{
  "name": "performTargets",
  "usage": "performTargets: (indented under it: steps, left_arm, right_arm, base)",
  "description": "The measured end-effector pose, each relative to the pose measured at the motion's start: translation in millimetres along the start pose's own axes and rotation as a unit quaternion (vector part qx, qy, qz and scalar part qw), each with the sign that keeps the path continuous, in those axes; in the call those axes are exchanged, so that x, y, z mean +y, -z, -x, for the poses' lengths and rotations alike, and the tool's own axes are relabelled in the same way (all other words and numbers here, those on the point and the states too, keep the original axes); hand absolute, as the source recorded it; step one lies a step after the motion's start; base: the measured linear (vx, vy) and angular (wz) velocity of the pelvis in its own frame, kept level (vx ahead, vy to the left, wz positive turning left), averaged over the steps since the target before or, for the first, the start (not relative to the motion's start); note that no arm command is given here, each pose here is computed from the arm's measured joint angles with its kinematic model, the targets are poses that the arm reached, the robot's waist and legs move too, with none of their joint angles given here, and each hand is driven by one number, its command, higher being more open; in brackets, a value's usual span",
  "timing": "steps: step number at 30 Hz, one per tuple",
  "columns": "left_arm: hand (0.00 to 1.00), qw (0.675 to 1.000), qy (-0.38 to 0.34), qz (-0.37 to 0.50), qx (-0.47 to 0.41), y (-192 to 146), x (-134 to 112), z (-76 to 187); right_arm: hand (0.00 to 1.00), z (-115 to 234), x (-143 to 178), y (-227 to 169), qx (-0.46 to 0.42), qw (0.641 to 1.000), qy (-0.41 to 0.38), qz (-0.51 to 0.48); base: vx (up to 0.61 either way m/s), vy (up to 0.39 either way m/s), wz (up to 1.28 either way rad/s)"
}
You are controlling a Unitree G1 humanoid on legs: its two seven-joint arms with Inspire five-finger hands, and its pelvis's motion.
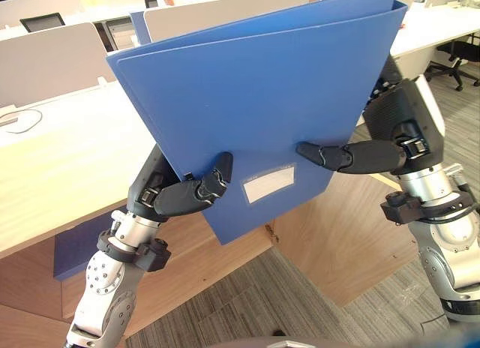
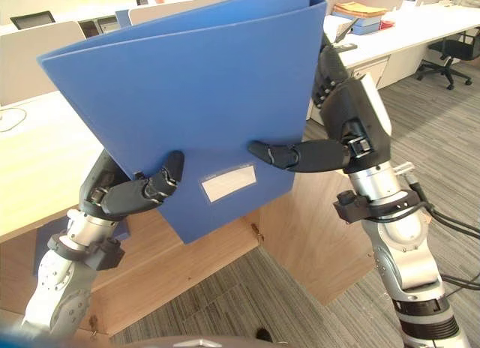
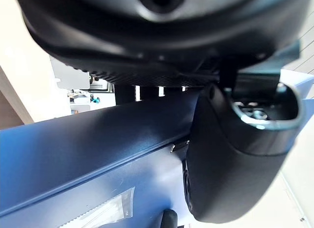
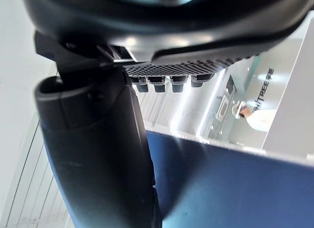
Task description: Walk over to the cabinet, pick up the folder, carry it to the office cabinet, place the folder inside the office cabinet, then close the office cabinet door
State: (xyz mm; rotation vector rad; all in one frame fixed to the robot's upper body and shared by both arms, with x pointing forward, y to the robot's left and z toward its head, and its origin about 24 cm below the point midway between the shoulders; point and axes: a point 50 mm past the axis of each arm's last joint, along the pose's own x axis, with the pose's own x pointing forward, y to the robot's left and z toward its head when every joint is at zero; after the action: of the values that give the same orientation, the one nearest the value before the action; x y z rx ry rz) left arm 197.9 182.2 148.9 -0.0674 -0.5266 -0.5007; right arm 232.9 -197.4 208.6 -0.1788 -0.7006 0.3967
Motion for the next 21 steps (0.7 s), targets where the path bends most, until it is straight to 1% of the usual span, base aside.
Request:
performTargets:
  steps: [1, 3, 5, 6, 9, 11, 12, 14, 17, 19, 20, 21]
  left_arm:
    - [0.00, 1.000, 0.006, 0.002, 0.004, 0.7, -1.1, -0.1]
    - [0.00, 0.999, 0.024, 0.012, 0.018, 3.3, -5.1, -0.5]
    - [0.00, 0.999, 0.022, 0.022, 0.031, 5.1, -5.1, -0.7]
    - [0.00, 0.999, 0.021, 0.025, 0.034, 5.4, -4.9, -0.6]
    - [0.00, 0.998, 0.018, 0.030, 0.044, 5.7, -2.1, -3.9]
    - [0.00, 0.998, 0.019, 0.029, 0.048, 7.0, -0.5, -6.6]
    - [1.00, 0.998, 0.020, 0.028, 0.052, 9.2, 1.0, -9.0]
    - [1.00, 0.997, 0.026, 0.025, 0.061, 13.3, 1.1, -10.0]
    - [1.00, 0.996, 0.029, 0.021, 0.082, 21.5, 3.6, -8.6]
    - [1.00, 0.991, 0.030, 0.028, 0.128, 39.1, 8.6, -4.4]
    - [1.00, 0.988, 0.030, 0.043, 0.145, 45.3, 8.7, -2.6]
    - [1.00, 0.980, 0.038, 0.066, 0.185, 58.6, 6.9, 4.1]
  right_arm:
    - [1.00, -0.8, 2.1, 2.5, 0.005, 1.000, -0.011, -0.011]
    - [1.00, -4.2, 10.3, 9.3, 0.023, 0.997, -0.057, -0.047]
    - [1.00, -10.8, 10.8, 15.3, 0.049, 0.991, -0.097, -0.084]
    - [0.00, -13.6, 10.6, 16.5, 0.055, 0.989, -0.107, -0.090]
    - [0.00, -26.2, 4.3, 19.0, 0.095, 0.978, -0.150, -0.107]
    - [0.00, -30.1, 0.8, 20.3, 0.119, 0.972, -0.165, -0.117]
    - [0.00, -32.2, -2.8, 20.5, 0.139, 0.967, -0.177, -0.123]
    - [0.00, -31.6, -8.5, 22.9, 0.176, 0.958, -0.193, -0.121]
    - [0.00, -26.3, -11.3, 25.6, 0.207, 0.947, -0.217, -0.113]
    - [0.00, -24.8, -10.5, 25.7, 0.222, 0.939, -0.243, -0.100]
    - [0.00, -24.6, -10.7, 25.6, 0.225, 0.938, -0.248, -0.089]
    - [0.00, -25.1, -10.8, 25.3, 0.232, 0.935, -0.261, -0.061]
  base:
    - [-0.04, -0.009, 0.02]
    - [-0.04, -0.008, 0.03]
    - [-0.05, -0.016, 0.05]
    - [-0.04, -0.016, 0.03]
    - [-0.02, -0.014, 0.04]
    - [-0.02, -0.025, 0.13]
    - [-0.01, -0.024, 0.12]
    - [-0.01, -0.023, 0.07]
    - [0.00, -0.006, 0.02]
    - [0.00, 0.000, 0.00]
    - [0.00, 0.000, 0.00]
    - [0.00, 0.000, 0.00]
